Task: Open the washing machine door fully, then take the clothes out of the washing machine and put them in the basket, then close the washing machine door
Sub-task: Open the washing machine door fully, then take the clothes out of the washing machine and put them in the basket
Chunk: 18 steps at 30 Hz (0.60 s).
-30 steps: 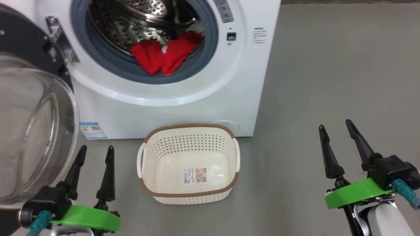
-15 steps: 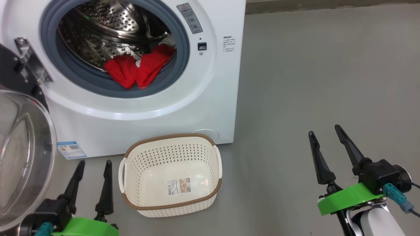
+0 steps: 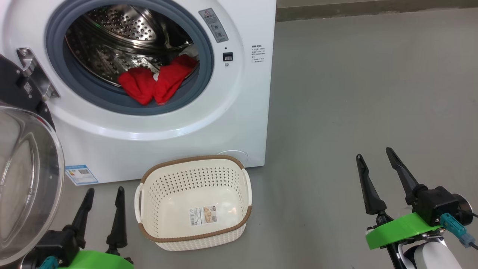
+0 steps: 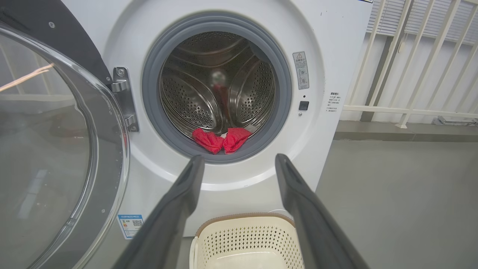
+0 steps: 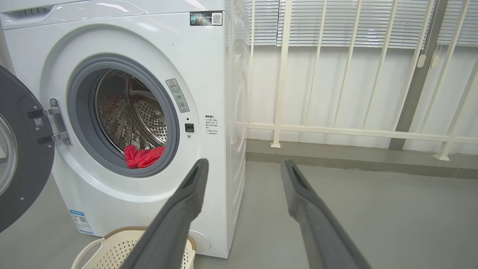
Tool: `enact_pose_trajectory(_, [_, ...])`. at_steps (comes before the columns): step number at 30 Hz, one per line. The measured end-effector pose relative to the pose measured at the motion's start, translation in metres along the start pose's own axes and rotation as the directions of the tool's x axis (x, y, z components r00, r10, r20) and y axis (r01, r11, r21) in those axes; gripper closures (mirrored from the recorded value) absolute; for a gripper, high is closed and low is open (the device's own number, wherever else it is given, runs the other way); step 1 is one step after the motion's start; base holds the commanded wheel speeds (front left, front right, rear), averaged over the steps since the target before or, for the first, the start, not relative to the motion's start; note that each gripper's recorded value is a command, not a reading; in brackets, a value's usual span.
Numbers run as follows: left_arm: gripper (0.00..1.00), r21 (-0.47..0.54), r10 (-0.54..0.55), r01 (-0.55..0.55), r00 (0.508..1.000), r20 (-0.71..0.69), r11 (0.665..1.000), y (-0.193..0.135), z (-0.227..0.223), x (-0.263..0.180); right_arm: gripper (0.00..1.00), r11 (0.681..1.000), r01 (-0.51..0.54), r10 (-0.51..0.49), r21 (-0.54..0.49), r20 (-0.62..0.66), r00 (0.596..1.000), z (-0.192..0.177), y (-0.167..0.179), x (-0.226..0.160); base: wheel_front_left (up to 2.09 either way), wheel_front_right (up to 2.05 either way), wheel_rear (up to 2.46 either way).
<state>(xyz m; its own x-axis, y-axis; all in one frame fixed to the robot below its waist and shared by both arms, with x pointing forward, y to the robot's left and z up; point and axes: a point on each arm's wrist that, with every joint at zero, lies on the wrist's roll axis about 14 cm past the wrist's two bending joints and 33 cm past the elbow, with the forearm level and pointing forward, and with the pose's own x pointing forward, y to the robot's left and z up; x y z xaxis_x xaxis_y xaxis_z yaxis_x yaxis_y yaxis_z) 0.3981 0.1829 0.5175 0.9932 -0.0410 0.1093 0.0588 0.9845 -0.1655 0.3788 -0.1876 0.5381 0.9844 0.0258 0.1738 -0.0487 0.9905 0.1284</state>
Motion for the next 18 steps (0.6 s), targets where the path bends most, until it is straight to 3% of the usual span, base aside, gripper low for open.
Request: enact_pose_trajectory(18, [0.0, 0.004, -0.005, 0.005, 1.0, 0.007, 1.0, 0.0002, 0.0022, -0.0025, 0.0, 1.0, 0.0, 0.0, 0.005, -0.006, 1.0, -0.0022, 0.0003, 0.0007, 0.14, -0.14, 0.0])
